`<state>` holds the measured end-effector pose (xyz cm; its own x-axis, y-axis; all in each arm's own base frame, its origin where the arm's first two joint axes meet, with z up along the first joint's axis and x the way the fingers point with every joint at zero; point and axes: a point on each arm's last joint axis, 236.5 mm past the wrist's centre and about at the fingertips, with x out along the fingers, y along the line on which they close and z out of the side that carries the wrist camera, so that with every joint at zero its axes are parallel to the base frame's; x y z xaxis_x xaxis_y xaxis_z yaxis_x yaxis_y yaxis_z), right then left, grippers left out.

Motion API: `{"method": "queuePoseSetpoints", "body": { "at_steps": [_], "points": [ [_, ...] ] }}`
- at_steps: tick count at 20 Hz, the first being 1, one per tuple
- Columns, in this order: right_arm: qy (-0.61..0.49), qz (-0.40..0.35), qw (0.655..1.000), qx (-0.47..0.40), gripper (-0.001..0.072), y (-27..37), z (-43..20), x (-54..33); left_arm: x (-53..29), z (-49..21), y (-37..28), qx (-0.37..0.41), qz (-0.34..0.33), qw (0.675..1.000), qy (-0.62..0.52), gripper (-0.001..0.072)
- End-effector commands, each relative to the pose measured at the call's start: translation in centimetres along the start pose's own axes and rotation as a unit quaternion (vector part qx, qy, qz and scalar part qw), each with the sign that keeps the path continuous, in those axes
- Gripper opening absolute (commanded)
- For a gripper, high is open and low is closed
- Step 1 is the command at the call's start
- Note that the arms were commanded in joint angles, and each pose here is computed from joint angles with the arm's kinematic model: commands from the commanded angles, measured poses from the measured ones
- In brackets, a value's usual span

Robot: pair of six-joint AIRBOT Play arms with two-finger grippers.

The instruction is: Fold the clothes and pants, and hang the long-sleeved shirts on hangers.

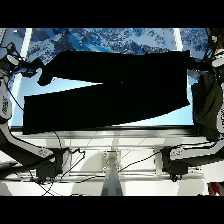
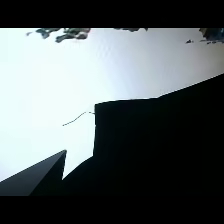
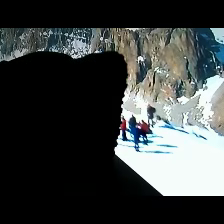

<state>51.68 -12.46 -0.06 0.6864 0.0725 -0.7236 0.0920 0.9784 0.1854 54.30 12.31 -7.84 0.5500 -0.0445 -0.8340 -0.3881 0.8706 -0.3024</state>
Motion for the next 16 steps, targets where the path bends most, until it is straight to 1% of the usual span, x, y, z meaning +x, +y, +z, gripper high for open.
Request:
{"method": "queuePoseSetpoints", "body": {
  "at_steps": [1, 3, 4, 5, 6, 8, 9, 10, 11, 14, 16],
  "points": [
    [0.001, 0.001, 1.0, 0.0, 0.0018, 0.1, 0.0, 0.0, 2.2, 0.0, -0.6, -0.005, -0.011, 1.0, -0.017, 0.0634],
    [0.001, 0.001, 1.0, 0.0, 0.0019, 0.1, 0.0, 0.0, 3.2, 0.6, -1.0, -0.001, -0.011, 0.999, -0.038, 0.0632],
    [0.001, 0.001, 1.0, 0.0, 0.0019, 0.1, 0.0, 0.0, 3.7, 0.4, -1.3, 0.002, -0.011, 0.999, -0.039, 0.0603],
    [0.001, 0.001, 1.0, 0.0, 0.0019, 0.1, 0.0, 0.0, 4.0, 0.5, -1.6, 0.004, -0.012, 0.999, -0.044, 0.0551],
    [0.001, 0.001, 1.0, 0.0, 0.0018, 0.1, 0.0, 0.0, 4.0, 0.9, -1.8, 0.006, -0.013, 0.998, -0.055, 0.0476],
    [0.001, 0.001, 1.0, 0.0, 0.0019, 0.1, -0.1, 0.0, 3.6, 1.6, -2.3, 0.009, -0.016, 0.998, -0.068, 0.0259],
    [0.001, 0.001, 1.0, 0.0, 0.0019, 0.1, -0.1, 0.0, 3.3, 1.7, -2.6, 0.011, -0.017, 0.997, -0.07, 0.018],
    [0.001, 0.001, 1.0, 0.0, 0.0019, 0.1, 0.0, 0.0, 2.9, 1.9, -2.8, 0.012, -0.019, 0.997, -0.07, 0.0085],
    [0.001, 0.001, 1.0, 0.0, 0.0019, 0.1, -0.1, 0.0, 2.3, 2.3, -3.1, 0.013, -0.021, 0.997, -0.076, 0.0015],
    [0.001, 0.0, 1.0, -0.001, 0.0019, 0.0, 0.0, 0.0, -0.7, 4.7, -3.8, 0.035, -0.02, 0.993, -0.112, 0.0013],
    [0.002, -0.002, 1.0, -0.004, 0.0018, 0.0, -0.1, 0.0, -3.8, 6.9, -4.1, 0.091, -0.002, 0.985, -0.149, 0.0014]
  ]
}}
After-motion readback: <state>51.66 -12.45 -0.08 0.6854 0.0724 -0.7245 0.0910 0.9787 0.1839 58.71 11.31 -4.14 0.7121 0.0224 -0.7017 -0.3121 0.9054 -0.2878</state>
